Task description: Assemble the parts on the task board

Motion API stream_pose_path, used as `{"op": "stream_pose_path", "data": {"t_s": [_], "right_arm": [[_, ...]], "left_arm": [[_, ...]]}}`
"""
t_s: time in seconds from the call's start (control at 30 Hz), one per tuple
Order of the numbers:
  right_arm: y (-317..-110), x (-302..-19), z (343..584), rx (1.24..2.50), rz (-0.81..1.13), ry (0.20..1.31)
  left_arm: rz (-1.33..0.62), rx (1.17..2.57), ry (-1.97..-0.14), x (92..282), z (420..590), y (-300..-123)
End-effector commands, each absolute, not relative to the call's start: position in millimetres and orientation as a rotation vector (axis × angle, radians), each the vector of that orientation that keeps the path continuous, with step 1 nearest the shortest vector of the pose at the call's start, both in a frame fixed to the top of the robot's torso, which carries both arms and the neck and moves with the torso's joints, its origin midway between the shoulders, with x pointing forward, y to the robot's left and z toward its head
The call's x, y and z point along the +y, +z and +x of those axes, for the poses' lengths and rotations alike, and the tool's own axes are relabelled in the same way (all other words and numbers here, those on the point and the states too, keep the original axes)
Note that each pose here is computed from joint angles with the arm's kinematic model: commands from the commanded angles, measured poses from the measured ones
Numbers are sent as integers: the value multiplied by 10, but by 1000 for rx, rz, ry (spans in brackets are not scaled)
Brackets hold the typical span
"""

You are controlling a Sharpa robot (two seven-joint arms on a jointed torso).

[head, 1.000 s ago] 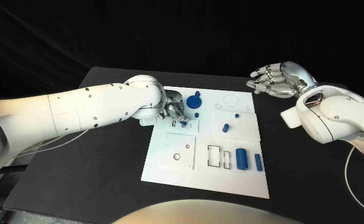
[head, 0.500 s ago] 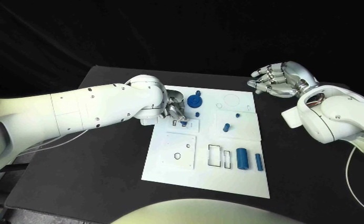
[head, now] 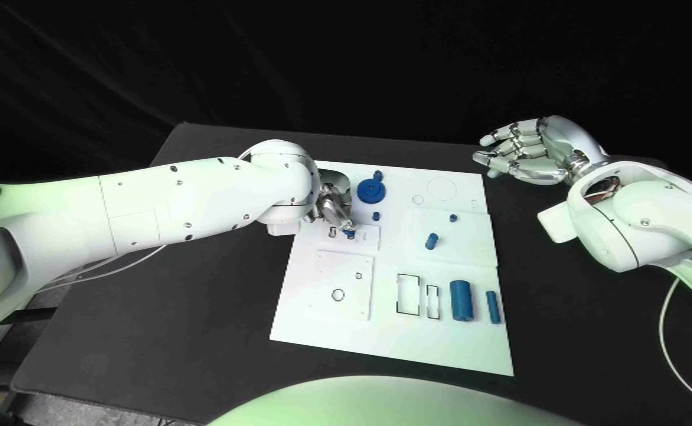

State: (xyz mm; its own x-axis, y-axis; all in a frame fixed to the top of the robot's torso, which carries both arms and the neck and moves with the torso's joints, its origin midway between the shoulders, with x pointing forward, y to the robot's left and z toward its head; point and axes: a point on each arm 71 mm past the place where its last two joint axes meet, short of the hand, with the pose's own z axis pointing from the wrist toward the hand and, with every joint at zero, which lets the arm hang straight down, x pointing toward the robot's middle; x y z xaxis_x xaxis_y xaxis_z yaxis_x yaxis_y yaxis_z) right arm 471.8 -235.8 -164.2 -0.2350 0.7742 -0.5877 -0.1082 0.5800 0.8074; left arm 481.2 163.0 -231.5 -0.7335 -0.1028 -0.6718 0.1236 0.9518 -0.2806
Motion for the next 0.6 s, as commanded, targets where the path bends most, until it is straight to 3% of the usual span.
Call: {"op": "stream_pose_path", "data": {"t_s": [0.03, 0.6], "right_arm": [[-1650, -2333, 4710, 1623, 544, 922], [-1680, -2306, 4701, 1633, 538, 929]], "left_arm": [[51, 2382, -379, 1630, 4796, -2335], [74, 2404, -373, 1627, 4780, -2346]]}}
